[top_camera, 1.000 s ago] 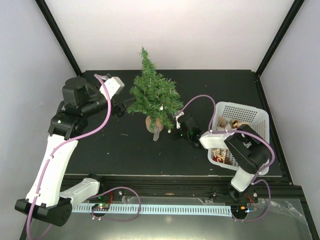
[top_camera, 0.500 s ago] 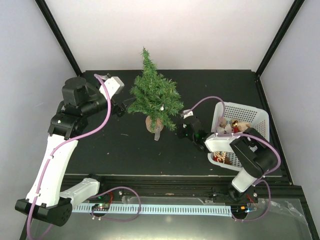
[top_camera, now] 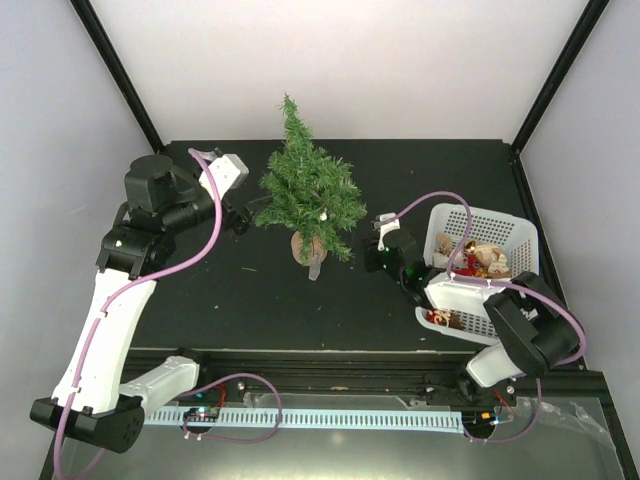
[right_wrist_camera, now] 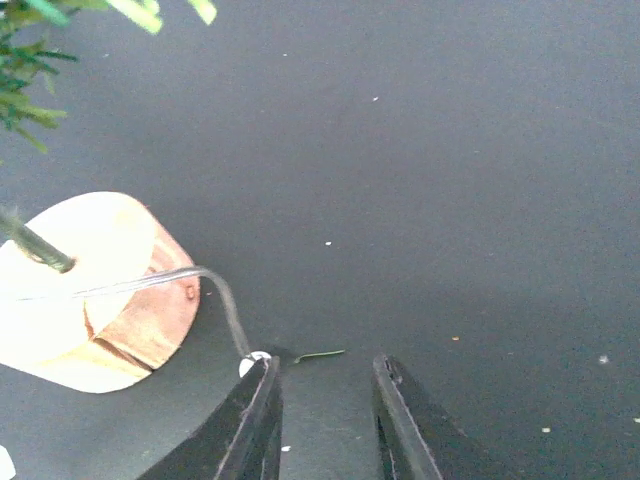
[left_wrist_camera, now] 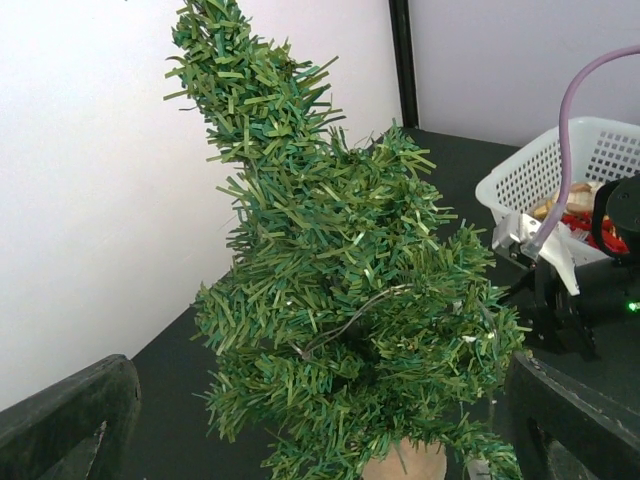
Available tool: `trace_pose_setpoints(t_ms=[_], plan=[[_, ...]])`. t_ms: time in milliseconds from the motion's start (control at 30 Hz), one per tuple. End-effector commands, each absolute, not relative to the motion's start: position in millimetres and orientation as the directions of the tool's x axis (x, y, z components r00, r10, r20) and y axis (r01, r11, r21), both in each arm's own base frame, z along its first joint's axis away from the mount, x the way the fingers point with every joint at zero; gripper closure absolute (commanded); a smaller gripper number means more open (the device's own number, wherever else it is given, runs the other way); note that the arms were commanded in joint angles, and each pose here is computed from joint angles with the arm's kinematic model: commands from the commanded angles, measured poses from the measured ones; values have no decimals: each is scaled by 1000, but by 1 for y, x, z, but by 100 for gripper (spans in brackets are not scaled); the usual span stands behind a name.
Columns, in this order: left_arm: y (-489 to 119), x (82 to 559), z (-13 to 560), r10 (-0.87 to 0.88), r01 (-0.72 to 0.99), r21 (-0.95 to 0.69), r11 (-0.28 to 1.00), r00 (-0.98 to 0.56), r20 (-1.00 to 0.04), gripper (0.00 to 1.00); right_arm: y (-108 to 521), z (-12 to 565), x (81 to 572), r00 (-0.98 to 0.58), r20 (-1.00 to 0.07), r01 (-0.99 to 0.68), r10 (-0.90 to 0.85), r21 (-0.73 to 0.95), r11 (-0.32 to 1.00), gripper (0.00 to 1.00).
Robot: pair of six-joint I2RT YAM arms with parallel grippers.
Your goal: Decorate the small christmas tree
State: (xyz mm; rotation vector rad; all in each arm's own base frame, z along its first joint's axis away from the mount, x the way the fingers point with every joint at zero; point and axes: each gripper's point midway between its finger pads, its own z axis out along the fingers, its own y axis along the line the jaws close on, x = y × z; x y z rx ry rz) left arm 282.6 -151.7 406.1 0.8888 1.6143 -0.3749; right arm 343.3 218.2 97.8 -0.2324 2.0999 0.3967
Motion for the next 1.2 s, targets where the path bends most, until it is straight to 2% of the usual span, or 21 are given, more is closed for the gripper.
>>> trace_pose_setpoints(t_ms=[0,300,533,933,1000,1033,1100,1167], plan=[[-153,276,409,328,731,230,642,9,-944,1,236,100,341,-516,-857,-392,17,253,885,72],[-154,274,412,328,736,234,635,17,-944,1,247,74,345,-574,-817,-414,-46,242,877,71],[-155,275,410,322,742,225,632,14,-947,1,257,76,343,-562,-827,-447,-18,286,848,58],[-156,277,408,328,745,228,627,13,-945,1,275,77,368,-553,-832,-430,50,337,838,58],[-156,277,407,327,747,225,626,10,-945,1,276,77,374,-546,-835,-416,67,340,843,61],[-156,277,407,326,747,225,626,12,-945,1,277,76,378,-547,-834,-405,71,338,850,65],[-156,278,407,327,747,224,626,9,-945,1,273,73,385,-547,-833,-370,80,327,870,83],[-156,278,407,327,746,224,626,9,-945,1,268,70,386,-547,-832,-348,86,320,882,96]])
